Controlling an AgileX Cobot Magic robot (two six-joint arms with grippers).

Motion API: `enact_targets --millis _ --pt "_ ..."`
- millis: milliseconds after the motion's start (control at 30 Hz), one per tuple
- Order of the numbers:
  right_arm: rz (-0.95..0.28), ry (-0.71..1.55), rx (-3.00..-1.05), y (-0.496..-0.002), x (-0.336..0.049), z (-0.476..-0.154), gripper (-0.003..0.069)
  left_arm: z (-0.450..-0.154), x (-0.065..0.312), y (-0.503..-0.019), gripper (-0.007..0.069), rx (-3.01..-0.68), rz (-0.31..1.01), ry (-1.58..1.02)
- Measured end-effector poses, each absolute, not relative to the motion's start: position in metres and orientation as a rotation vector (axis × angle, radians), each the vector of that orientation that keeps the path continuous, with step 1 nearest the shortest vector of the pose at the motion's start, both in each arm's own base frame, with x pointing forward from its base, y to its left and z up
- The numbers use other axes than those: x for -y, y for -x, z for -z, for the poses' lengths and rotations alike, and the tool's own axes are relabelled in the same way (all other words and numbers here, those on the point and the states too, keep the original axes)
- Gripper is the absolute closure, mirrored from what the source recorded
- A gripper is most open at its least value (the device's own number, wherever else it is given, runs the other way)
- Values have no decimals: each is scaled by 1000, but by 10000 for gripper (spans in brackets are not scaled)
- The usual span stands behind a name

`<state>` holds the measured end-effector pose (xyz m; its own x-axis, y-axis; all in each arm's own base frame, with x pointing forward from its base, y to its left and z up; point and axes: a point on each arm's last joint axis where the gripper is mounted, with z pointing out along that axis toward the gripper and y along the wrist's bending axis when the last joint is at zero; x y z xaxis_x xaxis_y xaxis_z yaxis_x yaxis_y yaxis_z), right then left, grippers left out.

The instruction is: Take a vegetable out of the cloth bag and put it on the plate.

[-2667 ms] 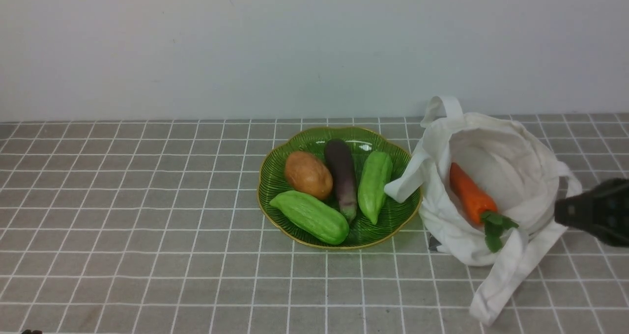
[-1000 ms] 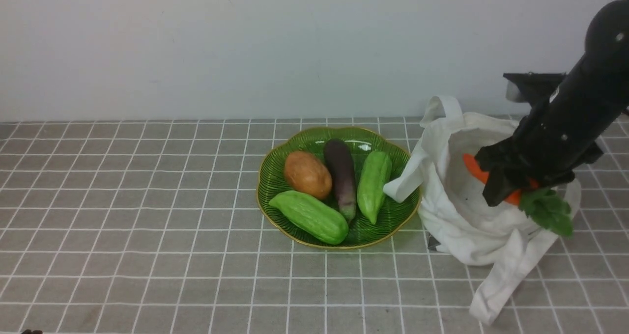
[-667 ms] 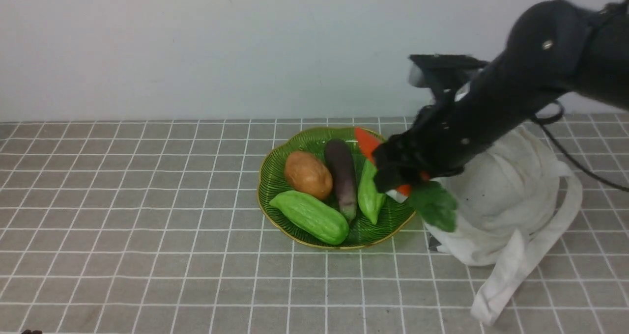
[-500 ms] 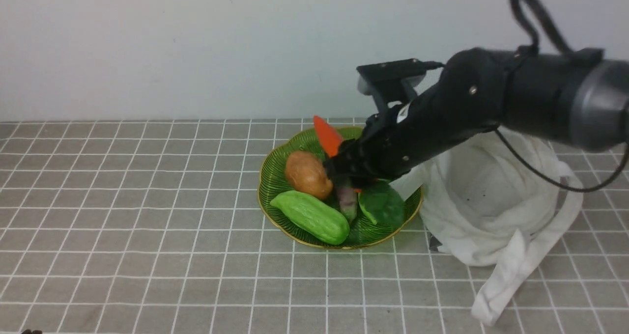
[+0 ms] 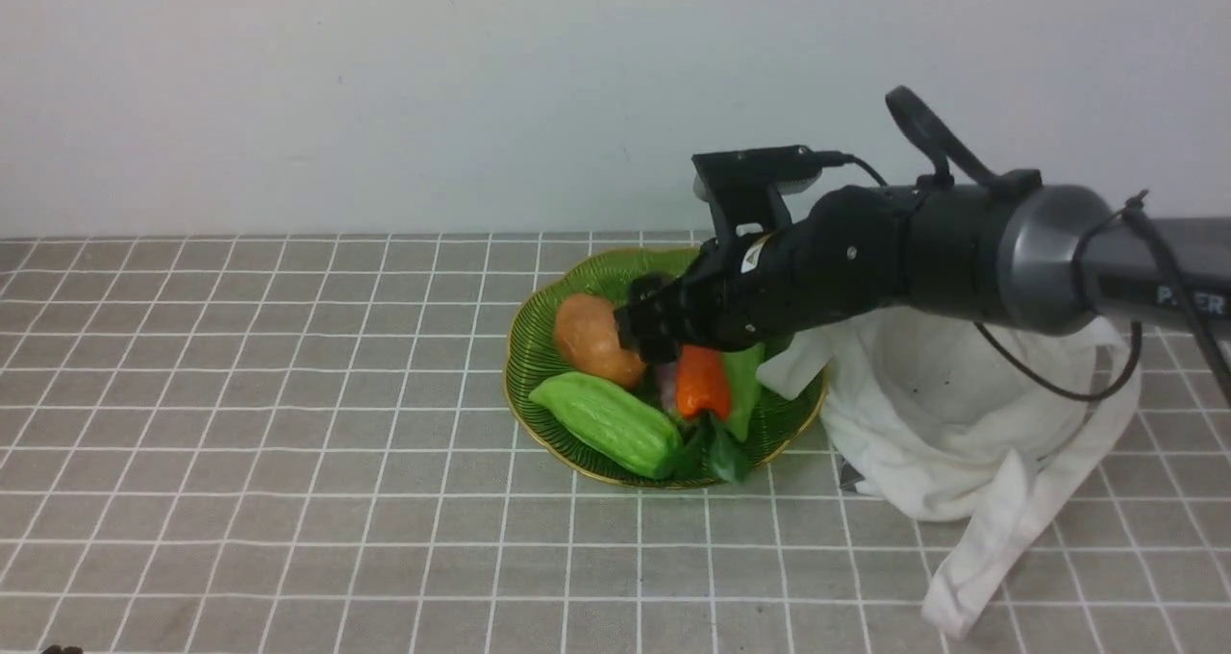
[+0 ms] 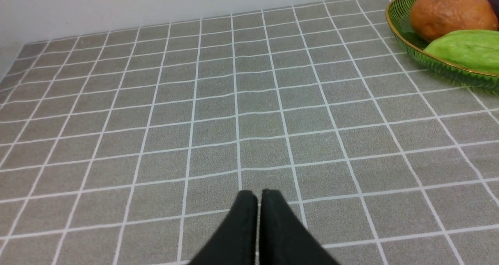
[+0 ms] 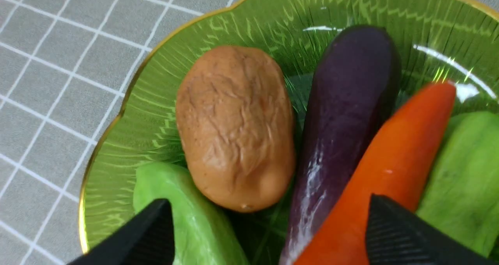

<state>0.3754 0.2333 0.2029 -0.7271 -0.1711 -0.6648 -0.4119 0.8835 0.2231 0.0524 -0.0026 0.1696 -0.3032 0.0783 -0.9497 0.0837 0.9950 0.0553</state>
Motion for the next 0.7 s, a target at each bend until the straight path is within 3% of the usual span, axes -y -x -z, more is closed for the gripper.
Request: enact_targets --millis 167,333,367,467,500,567,700 --pt "-498 440 -2374 -371 -225 -249 28 -170 3 -52 630 -1880 5 -117" --pt "-513 507 -2280 -355 -212 -339 74 -170 3 -52 630 -1880 5 -117" --pt "-503 539 -2240 -344 -205 -374 109 -170 3 -52 630 -1880 5 -117" --pt "-469 590 -2196 -317 -189 -428 191 -170 3 -52 630 -1880 5 -117" --pt "-466 594 -2195 -313 -186 -431 205 -170 3 -52 630 -1880 5 -117" --pt "-413 631 -2190 -287 -170 -467 302 -170 3 -52 630 -1880 5 -117" --pt "-355 629 -2136 -254 -147 -499 449 -170 3 -52 630 -1880 5 -117"
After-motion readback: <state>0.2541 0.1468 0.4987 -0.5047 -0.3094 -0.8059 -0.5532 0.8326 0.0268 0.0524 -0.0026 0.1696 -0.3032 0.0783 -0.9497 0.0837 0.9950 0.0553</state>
